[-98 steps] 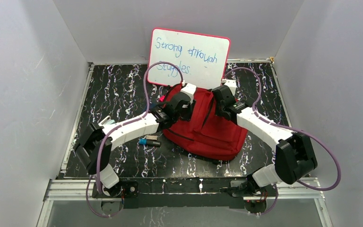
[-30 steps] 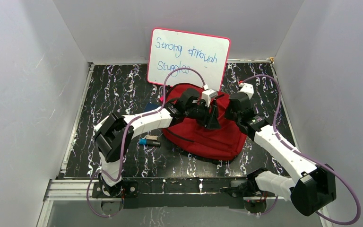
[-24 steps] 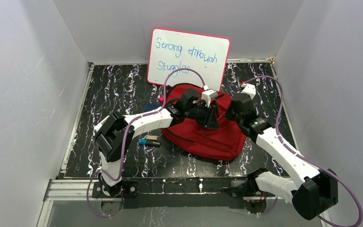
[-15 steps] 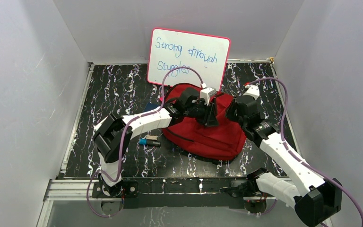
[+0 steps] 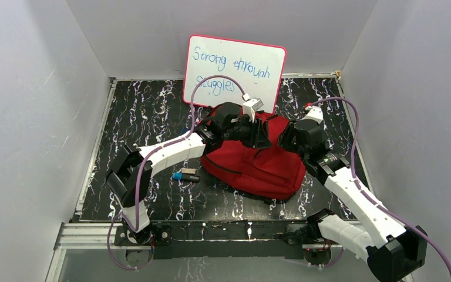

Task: Pack the student bag
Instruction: Unzip the student bag at the center of the board.

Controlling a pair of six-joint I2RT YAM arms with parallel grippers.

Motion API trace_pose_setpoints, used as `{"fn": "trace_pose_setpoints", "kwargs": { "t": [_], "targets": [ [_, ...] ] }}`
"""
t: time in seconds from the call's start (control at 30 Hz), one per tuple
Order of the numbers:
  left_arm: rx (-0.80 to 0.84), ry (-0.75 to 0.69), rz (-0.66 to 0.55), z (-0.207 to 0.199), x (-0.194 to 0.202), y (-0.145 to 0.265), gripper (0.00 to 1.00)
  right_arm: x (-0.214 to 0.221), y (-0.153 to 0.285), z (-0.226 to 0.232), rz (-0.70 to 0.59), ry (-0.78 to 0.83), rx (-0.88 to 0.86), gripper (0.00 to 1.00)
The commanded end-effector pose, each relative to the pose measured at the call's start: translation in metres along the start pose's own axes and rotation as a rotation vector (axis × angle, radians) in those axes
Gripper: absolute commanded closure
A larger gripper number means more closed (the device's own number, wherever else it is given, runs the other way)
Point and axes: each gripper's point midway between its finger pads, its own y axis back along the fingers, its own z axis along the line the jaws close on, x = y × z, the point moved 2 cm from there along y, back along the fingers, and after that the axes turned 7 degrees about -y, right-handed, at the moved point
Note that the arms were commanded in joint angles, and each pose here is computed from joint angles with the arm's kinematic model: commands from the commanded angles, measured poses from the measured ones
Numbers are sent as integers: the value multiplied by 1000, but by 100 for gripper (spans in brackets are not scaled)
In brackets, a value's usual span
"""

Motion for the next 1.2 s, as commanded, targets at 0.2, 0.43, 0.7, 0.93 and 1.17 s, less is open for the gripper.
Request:
{"fn": "trace_pose_setpoints", "kwargs": {
  "t": [0.2,0.43,0.7,0.93,1.17],
  "targets": [
    [49,-21,-65,-15,-16,13,73,-6,2,9,4,-29,-32,48],
    [67,-29,-54,-16,-11,13,74,-10,9,35,78,-77,-112,41],
    [136,-71,-61,-29,-15,18,72,-11,12,39,108,-87,-106,38],
    [11,-95,-61,-10,-10,23,69,-11,12,48,192,-54,-92,35],
    [-70,-116,-75,2,-9,38,58,-7,5,52,273,-46,-46,34]
  ]
}}
